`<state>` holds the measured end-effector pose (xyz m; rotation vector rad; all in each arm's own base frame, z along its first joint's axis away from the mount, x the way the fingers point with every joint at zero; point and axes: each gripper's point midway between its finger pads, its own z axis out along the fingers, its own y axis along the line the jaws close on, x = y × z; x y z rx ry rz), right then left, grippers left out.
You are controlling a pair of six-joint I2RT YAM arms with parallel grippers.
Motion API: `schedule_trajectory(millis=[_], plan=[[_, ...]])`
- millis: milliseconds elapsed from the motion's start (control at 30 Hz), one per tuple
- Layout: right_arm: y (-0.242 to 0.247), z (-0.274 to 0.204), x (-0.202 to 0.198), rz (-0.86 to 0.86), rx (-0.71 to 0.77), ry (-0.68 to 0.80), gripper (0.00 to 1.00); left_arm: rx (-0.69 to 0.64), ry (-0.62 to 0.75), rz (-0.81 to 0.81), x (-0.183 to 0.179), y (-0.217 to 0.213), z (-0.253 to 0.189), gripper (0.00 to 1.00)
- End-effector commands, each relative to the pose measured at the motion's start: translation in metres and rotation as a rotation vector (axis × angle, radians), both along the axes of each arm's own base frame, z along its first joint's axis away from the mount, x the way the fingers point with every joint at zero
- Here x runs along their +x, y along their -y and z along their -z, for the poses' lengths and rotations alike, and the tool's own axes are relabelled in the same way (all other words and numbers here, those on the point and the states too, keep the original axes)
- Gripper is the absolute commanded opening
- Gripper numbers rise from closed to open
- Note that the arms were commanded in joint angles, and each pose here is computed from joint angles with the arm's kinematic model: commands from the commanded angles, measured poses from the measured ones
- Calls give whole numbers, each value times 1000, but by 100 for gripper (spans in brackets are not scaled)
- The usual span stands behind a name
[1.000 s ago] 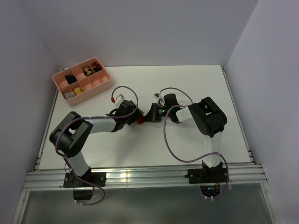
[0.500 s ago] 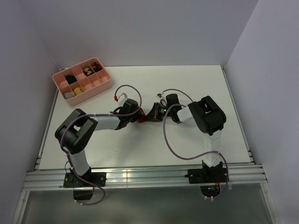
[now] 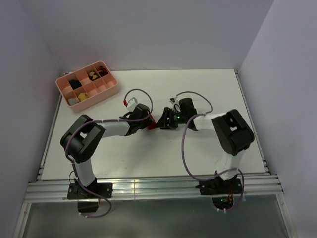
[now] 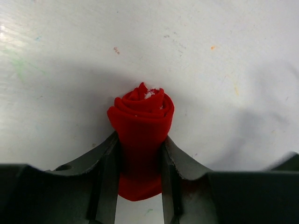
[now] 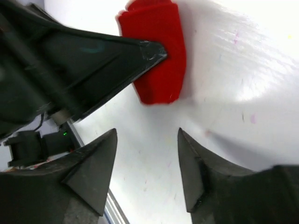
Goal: Roll the socks
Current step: Pick up the sock at the center of the board, then place the sock in the storage box.
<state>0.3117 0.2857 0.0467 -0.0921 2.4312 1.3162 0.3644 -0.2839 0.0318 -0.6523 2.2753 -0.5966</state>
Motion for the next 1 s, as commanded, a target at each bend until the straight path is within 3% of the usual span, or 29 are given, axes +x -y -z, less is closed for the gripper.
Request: schedule_trajectory(millis=[0, 333, 567, 733, 967], plan=[[34, -26, -4, 51, -178, 128, 63, 200, -56, 28, -22, -33, 9, 0], [114, -144, -19, 274, -380, 433, 73, 217, 175, -10, 14, -77, -108, 0], [156, -211, -27, 481, -398, 574, 91, 251, 286, -120, 57, -147, -181, 0], [174, -241, -26, 578, -396, 682, 100, 315, 315, -197, 92, -208, -205, 0], [187, -255, -21, 665, -408, 730, 100, 302, 350, -291, 141, -266, -223, 1]])
